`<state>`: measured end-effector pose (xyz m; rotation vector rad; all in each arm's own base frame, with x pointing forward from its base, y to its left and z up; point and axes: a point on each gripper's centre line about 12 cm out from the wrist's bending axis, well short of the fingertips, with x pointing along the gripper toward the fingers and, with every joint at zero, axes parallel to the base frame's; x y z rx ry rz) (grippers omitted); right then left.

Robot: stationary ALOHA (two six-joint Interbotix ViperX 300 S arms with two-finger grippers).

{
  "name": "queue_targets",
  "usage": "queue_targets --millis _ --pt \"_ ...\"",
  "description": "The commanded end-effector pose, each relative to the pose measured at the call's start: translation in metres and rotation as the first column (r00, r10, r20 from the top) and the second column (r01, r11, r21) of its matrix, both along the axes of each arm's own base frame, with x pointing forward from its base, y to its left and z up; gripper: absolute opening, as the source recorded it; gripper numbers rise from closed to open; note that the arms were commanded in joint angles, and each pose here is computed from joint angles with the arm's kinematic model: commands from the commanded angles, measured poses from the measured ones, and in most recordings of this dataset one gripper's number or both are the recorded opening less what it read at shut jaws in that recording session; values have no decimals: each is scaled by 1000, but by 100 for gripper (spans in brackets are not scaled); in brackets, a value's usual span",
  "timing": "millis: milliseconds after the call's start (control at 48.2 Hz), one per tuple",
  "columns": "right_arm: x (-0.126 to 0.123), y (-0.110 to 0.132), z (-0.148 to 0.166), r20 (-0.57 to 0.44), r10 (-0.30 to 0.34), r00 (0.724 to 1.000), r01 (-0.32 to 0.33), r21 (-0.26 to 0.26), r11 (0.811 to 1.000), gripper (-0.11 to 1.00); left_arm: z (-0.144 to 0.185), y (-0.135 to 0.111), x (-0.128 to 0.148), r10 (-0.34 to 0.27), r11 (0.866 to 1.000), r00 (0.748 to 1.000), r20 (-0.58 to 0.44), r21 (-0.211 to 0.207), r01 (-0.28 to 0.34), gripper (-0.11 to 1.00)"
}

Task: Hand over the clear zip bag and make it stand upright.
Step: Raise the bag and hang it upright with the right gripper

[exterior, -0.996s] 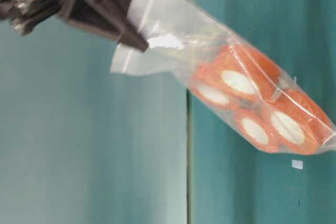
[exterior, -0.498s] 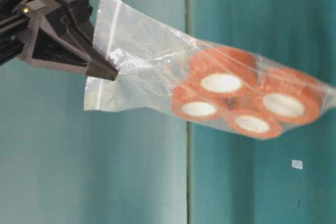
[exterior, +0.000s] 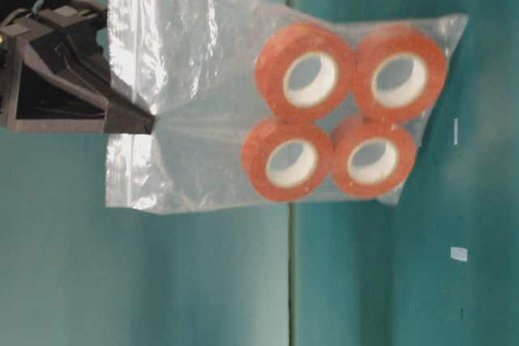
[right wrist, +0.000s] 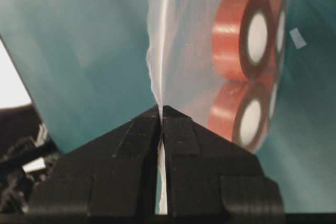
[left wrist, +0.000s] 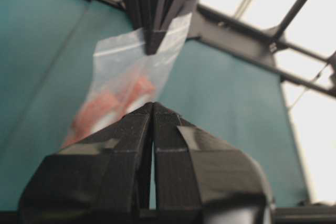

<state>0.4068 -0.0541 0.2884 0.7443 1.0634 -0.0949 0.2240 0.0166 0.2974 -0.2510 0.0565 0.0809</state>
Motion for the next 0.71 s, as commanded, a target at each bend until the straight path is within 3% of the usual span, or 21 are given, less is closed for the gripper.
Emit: queue_targets --millis 0,62,125,249,374,457,560,685 --pt "3 2 17 32 43 999 -43 -18 999 4 2 -2 1 -18 995 1000 -3 102 18 -1" --pt "4 3 19 26 67 997 -67 -22 998 4 2 -4 1 -28 983 1000 -11 179 30 2" --pt "5 4 18 16 97 995 -97 -28 995 4 1 -5 0 -33 974 999 -24 223 38 9" --pt "5 5 19 12 170 985 -169 -54 984 4 -6 -4 0 -32 968 997 -71 246 49 31" --pt "3 6 17 12 241 970 -239 -85 967 4 -13 -4 -1 -34 967 991 -126 247 64 67" --pt "3 7 18 23 287 958 -283 -114 952 4 -18 -4 -1 -34 967 986 -166 244 74 86" --pt "2 8 16 31 362 932 -353 -162 922 4 -22 -4 -2 -32 967 980 -196 241 80 85" --pt "2 10 14 18 445 895 -429 -234 872 4 -23 -3 -2 -29 967 978 -208 241 80 83"
